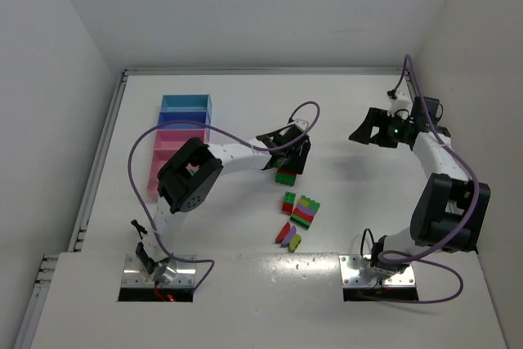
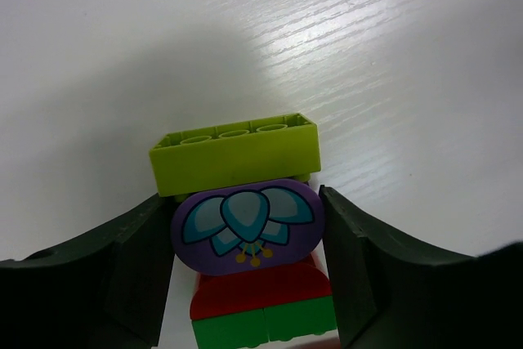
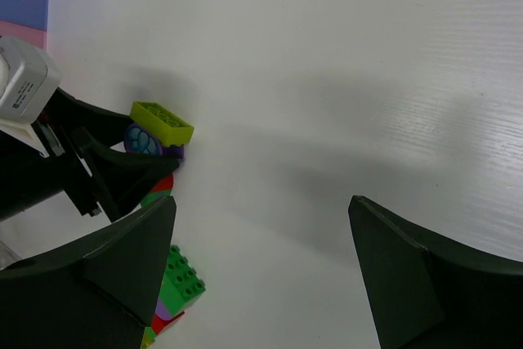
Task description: Sort the legos into containers by color
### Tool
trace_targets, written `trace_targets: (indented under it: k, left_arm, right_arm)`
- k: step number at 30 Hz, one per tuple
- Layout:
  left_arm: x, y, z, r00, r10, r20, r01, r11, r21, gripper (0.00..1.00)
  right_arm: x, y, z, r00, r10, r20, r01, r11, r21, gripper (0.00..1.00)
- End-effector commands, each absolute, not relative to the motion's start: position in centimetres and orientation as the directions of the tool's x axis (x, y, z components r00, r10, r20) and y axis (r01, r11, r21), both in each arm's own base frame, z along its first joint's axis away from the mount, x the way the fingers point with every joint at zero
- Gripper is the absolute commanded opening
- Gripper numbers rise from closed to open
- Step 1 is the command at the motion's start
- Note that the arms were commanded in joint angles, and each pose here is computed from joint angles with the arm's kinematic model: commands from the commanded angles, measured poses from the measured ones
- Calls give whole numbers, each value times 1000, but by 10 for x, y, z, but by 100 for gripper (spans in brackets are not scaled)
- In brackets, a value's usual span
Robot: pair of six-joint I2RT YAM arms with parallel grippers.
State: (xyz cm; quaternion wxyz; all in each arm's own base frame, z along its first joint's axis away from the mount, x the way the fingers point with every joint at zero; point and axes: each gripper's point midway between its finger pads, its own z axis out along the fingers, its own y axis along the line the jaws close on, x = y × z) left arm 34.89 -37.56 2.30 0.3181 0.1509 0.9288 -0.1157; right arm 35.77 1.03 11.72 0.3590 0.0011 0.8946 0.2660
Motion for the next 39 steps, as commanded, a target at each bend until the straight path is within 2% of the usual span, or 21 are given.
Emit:
trace_targets:
  k: [1,2,3,6,8,9,11,12,13,15,17,20,24,30,39]
  left_arm:
    - [361,-388,38,-741,146,-656,336,925,-175,66]
    - [361,-388,38,-741,146,-656,336,925,-175,61]
    - [356,-383,33,-751,145,-644,328,929,-172,51]
    - [347,-385,38,-748,181,-639,382,904,-191,43]
    - [335,-383,44,-715,272,-644,485,856,-178,39]
    - [327,-382,44,-700,321,-638,536,826,-174,34]
    - [318,-376,49,-620,442,-649,669,729,-143,29]
    - [310,-376,67,-589,453,-670,715,678,-170,29]
    - [307,-357,59,-573,483,-662,735,660,-155,29]
    - [302,-349,85,-515,464,-721,783,598,-173,29]
    - [293,-331,83,-476,498,-725,824,541,-169,29]
    - [285,-315,97,-407,509,-758,857,499,-124,29]
    - [279,-306,109,-343,509,-790,880,468,-81,28]
    - [274,-309,116,-332,497,-802,892,442,-95,25]
    - [276,-321,134,-316,468,-825,899,425,-104,25]
  right_arm:
    - [363,12,124,-721,199,-664,-218,844,490,87]
    - [363,12,124,-721,199,-664,-218,844,490,87]
    - [363,12,124,-721,199,-664,-218,844,490,87]
    - [363,14,125,-720,199,-664,-226,838,497,87]
    - [362,22,127,-720,183,-669,-259,824,504,85]
    - [358,30,129,-728,179,-662,-281,802,527,85]
    - [352,48,138,-737,171,-654,-352,729,587,85]
    - [353,55,137,-751,159,-642,-374,699,610,84]
    - [347,66,139,-774,150,-615,-394,647,653,84]
    - [343,81,142,-809,140,-571,-400,580,709,81]
    - [341,92,132,-848,126,-515,-379,535,755,77]
    - [333,117,129,-880,89,-466,-374,472,798,76]
    - [324,150,133,-897,46,-440,-385,407,828,76]
    - [311,206,140,-903,-88,-421,-427,288,857,75]
    - [306,246,113,-924,-201,-327,-371,249,895,73]
